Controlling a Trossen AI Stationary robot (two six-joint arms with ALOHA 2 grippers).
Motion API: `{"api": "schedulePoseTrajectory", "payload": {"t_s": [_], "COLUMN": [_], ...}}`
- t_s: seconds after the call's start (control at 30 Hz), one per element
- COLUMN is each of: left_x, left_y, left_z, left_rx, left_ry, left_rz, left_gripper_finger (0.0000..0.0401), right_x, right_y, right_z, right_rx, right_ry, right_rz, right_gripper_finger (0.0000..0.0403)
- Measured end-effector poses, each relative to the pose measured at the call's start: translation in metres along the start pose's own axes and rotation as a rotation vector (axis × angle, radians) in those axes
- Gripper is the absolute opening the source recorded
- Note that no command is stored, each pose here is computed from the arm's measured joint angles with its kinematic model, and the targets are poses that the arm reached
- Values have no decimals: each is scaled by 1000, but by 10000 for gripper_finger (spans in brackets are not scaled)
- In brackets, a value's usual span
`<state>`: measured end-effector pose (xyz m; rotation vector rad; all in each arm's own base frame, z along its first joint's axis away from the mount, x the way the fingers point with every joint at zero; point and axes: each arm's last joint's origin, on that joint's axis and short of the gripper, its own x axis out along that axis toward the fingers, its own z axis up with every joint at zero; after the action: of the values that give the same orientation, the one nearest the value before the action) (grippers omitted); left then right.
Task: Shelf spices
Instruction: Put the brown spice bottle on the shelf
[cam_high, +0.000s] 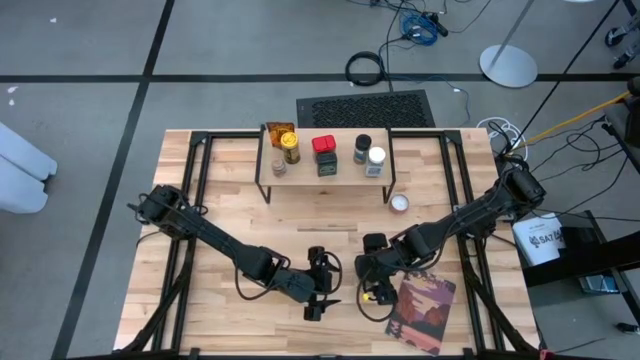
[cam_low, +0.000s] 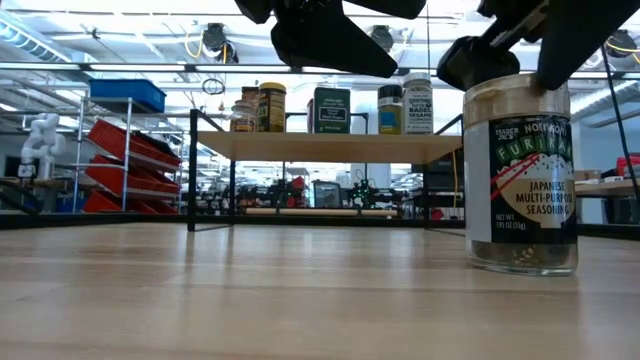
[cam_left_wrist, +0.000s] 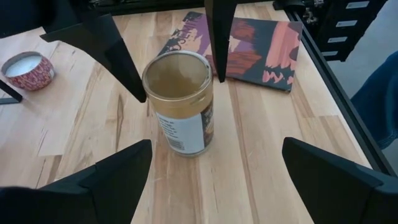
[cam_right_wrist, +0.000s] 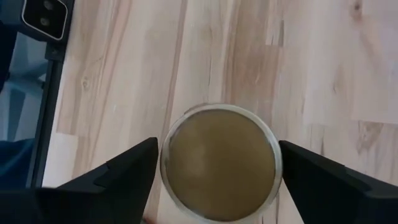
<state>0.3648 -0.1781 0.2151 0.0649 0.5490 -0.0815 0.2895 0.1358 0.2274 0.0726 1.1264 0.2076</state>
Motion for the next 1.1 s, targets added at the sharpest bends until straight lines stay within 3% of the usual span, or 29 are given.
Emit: {"api": "schedulePoseTrajectory", "payload": {"t_s": [0.4,0.83,1.1], "left_x": [0,0,0], "left_y": [0,0,0], "left_z": [0,0,0], "left_rx": [0,1,1], "left_ry": [-3,0,0], "left_rz": [0,0,0], "left_gripper_finger": [370,370,370], "right_x": [16,4,3], "right_y": [-5,-4,-3], "right_z": [1,8,9], "right_rx": [35,35,37], "right_ry": [42,46,55], "right_rz": [5,-6,18], "right_gripper_finger": [314,311,277]}}
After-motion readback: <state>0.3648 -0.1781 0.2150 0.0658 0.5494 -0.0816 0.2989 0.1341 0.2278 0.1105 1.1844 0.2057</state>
